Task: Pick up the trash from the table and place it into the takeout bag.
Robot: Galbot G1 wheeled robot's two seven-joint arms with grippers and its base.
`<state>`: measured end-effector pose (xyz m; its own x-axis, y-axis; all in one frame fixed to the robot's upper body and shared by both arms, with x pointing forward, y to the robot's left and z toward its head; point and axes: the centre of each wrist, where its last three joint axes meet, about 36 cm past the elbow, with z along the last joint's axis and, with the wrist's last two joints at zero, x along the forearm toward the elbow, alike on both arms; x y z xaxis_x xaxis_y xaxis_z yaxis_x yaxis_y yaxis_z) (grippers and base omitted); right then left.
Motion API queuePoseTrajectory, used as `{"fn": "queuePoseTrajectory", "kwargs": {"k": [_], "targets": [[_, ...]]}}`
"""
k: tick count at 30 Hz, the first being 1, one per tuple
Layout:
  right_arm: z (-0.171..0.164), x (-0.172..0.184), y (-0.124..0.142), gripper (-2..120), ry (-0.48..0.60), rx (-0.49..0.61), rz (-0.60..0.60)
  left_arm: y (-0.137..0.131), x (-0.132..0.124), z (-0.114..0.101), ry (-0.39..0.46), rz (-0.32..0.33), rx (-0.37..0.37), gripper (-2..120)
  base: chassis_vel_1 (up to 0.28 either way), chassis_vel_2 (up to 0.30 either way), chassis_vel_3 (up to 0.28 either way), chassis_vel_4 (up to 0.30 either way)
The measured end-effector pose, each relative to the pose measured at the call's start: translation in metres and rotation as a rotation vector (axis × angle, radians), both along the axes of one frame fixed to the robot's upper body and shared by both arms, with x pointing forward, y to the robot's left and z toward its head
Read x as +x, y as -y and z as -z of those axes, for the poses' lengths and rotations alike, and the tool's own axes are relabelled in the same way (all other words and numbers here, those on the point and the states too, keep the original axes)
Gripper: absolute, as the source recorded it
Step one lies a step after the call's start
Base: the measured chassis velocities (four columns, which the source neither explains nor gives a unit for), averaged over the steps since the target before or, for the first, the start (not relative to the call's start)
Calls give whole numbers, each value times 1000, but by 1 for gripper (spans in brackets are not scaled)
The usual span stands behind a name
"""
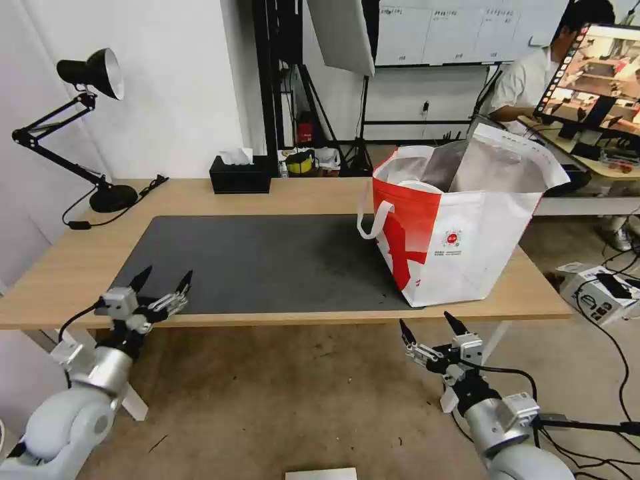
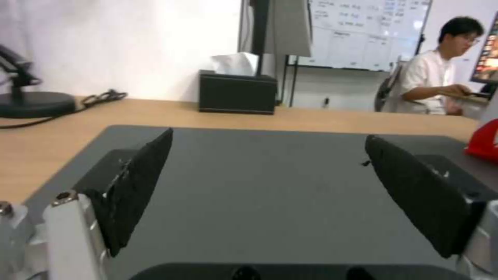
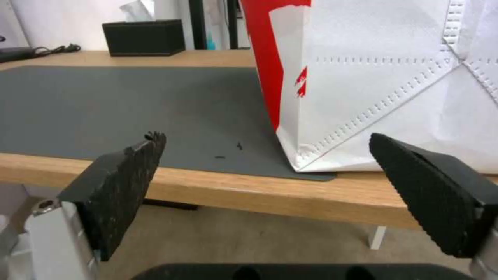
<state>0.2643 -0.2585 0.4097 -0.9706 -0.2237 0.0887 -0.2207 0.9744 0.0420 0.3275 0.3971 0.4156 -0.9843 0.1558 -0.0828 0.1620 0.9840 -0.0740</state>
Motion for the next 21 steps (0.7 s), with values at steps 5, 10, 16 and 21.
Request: {"fn": "queuePoseTrajectory", "kwargs": {"k": [5,10,16,21], "targets": [[0,0,0,100,0,0,0,-9,-24,14,-9,-38,2,100,0,0,0,0],[0,0,0,100,0,0,0,-14,-39,28,-20,-53,-3,100,0,0,0,0],[0,0,0,100,0,0,0,-12,-48,37,-31,-51,-7,100,0,0,0,0],[0,0,0,100,0,0,0,-10,-49,39,-34,-48,-7,100,0,0,0,0]]}}
